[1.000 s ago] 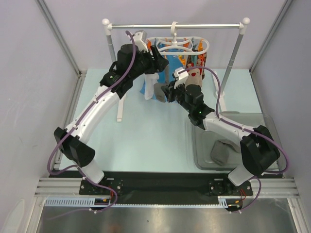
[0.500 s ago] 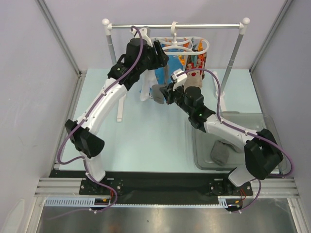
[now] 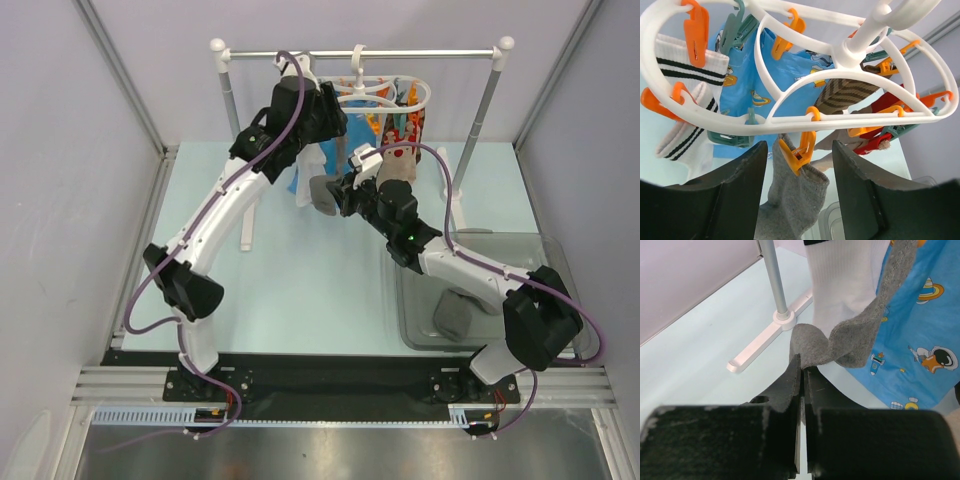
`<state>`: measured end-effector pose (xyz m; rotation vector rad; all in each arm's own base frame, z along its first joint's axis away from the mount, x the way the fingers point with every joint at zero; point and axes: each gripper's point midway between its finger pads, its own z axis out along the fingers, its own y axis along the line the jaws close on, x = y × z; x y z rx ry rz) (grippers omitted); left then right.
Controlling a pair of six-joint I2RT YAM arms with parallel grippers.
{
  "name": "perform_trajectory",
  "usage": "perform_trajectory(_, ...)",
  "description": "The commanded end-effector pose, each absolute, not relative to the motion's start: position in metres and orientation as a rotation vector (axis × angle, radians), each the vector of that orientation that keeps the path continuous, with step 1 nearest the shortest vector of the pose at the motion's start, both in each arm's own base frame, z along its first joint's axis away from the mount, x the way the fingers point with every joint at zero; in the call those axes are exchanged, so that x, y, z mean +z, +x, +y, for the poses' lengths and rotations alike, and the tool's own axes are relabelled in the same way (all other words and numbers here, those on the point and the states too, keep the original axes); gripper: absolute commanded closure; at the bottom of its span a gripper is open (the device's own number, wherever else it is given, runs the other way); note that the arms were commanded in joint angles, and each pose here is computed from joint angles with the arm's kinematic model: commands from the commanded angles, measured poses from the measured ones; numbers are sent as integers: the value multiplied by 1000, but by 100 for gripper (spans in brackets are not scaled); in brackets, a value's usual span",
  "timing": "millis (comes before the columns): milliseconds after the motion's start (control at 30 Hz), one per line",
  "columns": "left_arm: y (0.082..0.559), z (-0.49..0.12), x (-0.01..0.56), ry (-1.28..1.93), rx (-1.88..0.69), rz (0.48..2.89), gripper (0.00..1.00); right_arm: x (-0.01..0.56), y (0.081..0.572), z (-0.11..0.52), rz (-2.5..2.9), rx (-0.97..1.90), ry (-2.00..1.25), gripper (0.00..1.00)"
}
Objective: Remove the socks clipped to the hanger
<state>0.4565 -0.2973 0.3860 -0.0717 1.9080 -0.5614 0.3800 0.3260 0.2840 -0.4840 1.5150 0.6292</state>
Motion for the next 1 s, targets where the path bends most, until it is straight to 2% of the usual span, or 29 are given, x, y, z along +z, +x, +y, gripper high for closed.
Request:
perform_trajectory(0, 455, -299, 398, -88, -543, 1880, 41, 313, 375, 322, 1433, 625, -471, 100)
perform_trajectory(300, 461, -302, 387, -106, -477, 1889, 43, 312, 370, 321, 1426, 635, -486, 100)
perform_trajectory(700, 470, -306, 391, -97, -452, 1867, 51, 305, 367, 318, 1426, 631, -485, 100)
perform_trajectory(800, 469, -303, 394, -94, -444, 1861, 61, 305, 367, 318, 1425, 632, -484, 100)
perform_trajectory(833, 469, -303, 394, -93, -442, 1861, 67, 304, 367, 318, 1426, 630, -484, 100)
perform_trajectory(900, 469, -305, 394, -83, -446, 1862, 74, 304, 367, 318, 1427, 631, -481, 100)
perform_trajectory(967, 469, -304, 393, -81, -445, 1863, 87, 304, 368, 318, 1428, 631, -478, 100)
